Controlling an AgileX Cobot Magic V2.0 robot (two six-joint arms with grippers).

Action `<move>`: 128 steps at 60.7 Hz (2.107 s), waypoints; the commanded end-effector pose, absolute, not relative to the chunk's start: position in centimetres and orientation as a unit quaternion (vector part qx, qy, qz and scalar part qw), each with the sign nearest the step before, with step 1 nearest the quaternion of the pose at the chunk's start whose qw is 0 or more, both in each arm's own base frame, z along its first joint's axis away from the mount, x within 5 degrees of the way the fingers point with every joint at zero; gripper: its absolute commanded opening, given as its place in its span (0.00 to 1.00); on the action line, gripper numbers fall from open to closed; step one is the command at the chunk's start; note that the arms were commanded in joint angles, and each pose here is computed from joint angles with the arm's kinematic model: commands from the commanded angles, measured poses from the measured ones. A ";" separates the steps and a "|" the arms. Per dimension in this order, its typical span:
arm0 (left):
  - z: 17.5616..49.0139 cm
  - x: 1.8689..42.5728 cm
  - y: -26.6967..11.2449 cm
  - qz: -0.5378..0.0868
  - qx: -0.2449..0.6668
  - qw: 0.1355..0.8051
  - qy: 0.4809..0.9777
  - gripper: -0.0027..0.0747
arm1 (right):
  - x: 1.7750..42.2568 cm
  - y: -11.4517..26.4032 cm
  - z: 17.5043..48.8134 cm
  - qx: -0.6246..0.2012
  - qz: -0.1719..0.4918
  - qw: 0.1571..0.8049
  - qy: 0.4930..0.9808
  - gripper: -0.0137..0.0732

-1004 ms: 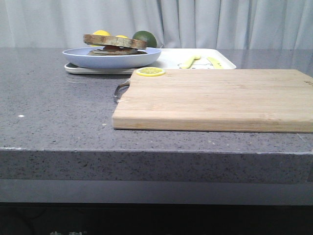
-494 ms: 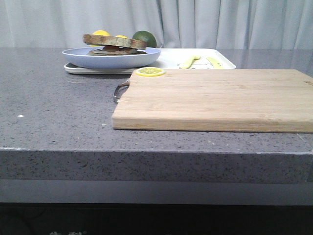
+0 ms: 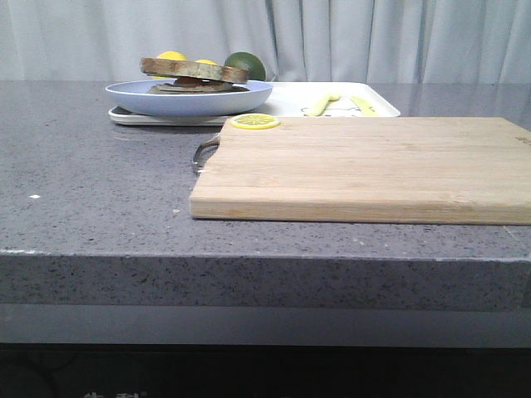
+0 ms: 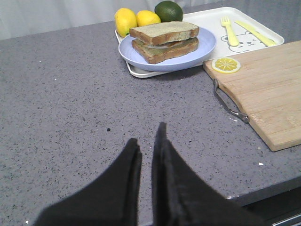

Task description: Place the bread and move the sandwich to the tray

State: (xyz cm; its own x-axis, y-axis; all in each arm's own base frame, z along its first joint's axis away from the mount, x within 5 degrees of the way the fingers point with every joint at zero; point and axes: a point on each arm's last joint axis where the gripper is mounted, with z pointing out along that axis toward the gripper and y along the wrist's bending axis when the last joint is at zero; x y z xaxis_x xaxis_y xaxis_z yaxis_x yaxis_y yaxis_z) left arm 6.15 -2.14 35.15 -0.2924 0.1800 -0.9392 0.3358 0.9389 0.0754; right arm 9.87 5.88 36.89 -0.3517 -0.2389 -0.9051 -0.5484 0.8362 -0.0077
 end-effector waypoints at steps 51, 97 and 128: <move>35.3 7.1 -1.8 -0.040 0.147 0.626 0.764 0.01 | 10.0 5.8 38.3 -0.236 0.149 0.555 0.783 0.08; 21.6 5.3 -0.3 -0.064 -0.020 0.749 0.659 0.01 | 10.0 5.8 38.2 -0.237 0.149 0.553 0.785 0.08; 21.9 5.3 -0.3 -0.083 -0.036 0.762 0.642 0.01 | 10.0 5.8 38.2 -0.237 0.149 0.552 0.785 0.08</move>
